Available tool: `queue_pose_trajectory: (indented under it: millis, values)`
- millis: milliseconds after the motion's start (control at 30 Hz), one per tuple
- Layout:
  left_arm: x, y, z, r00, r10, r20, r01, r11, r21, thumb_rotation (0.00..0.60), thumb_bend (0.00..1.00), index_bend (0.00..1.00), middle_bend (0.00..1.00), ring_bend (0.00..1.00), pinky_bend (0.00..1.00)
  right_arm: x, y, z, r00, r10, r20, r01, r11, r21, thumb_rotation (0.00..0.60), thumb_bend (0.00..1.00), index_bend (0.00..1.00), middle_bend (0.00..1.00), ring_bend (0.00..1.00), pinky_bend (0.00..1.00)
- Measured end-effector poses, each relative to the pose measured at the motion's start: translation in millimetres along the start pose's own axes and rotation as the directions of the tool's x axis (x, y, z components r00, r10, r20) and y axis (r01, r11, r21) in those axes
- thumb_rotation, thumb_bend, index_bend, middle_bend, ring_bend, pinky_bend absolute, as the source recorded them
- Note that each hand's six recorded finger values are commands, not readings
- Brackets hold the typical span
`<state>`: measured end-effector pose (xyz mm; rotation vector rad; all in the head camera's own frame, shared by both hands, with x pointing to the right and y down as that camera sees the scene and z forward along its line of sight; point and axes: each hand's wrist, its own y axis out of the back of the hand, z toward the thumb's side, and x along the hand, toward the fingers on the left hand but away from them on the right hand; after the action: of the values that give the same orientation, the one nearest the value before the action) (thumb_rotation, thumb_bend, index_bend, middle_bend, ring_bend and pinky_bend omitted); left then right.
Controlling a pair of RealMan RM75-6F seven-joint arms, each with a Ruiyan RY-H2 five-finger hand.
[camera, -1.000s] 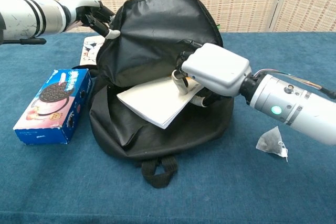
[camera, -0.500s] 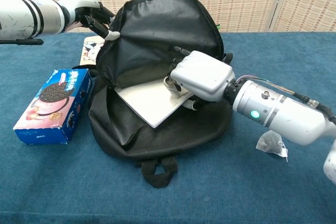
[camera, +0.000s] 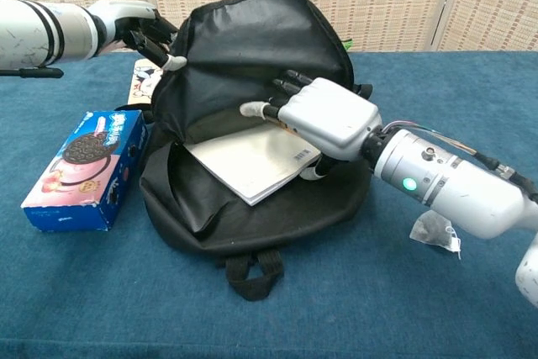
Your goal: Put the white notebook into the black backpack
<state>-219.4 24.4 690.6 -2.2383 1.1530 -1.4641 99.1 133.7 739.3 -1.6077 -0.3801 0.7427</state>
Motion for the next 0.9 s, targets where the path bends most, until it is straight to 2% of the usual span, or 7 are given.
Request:
queue_pose_trajectory:
  millis: [233, 533, 733, 833, 900]
  values:
    - [-5.4, -5.4, -1.2, 1.000, -0.009, 0.012, 0.008, 0.999, 0.040, 0.600, 0.47, 0.72, 0.35, 0.29, 0.12, 13.4, 21.9, 0.0, 1.000, -0.027, -0.004, 0.027, 0.999, -0.039, 0.600, 0.00, 0.00, 0.11, 0.00, 0.00]
    - [-18.4, -20.9, -5.2, 0.998, -0.043, 0.035, 0.038, 0.989, 0.140, 0.600, 0.47, 0.71, 0.35, 0.29, 0.12, 44.9, 68.2, -16.0, 1.000, -0.017, 0.025, 0.020, 0.990, -0.139, 0.600, 0.00, 0.00, 0.13, 0.00, 0.00]
    - [-30.0, -31.2, -6.3, 0.996, -0.065, 0.061, 0.052, 0.981, 0.188, 0.600, 0.47, 0.71, 0.35, 0.29, 0.12, 78.6, 98.2, -51.3, 0.995, 0.011, 0.103, 0.006, 0.987, -0.160, 0.600, 0.00, 0.06, 0.16, 0.00, 0.00]
    - [-36.8, -37.0, -7.6, 0.994, -0.089, 0.070, 0.073, 0.975, 0.209, 0.600, 0.47, 0.68, 0.35, 0.28, 0.12, 96.1, 107.9, -70.2, 0.987, 0.021, 0.159, 0.006, 0.986, -0.167, 0.600, 0.00, 0.08, 0.16, 0.00, 0.00]
    - [-41.6, -41.5, -7.7, 0.991, -0.113, 0.075, 0.095, 0.971, 0.219, 0.600, 0.43, 0.65, 0.34, 0.26, 0.11, 107.3, 113.8, -82.9, 0.980, 0.026, 0.196, 0.006, 0.986, -0.165, 0.600, 0.00, 0.08, 0.17, 0.00, 0.00]
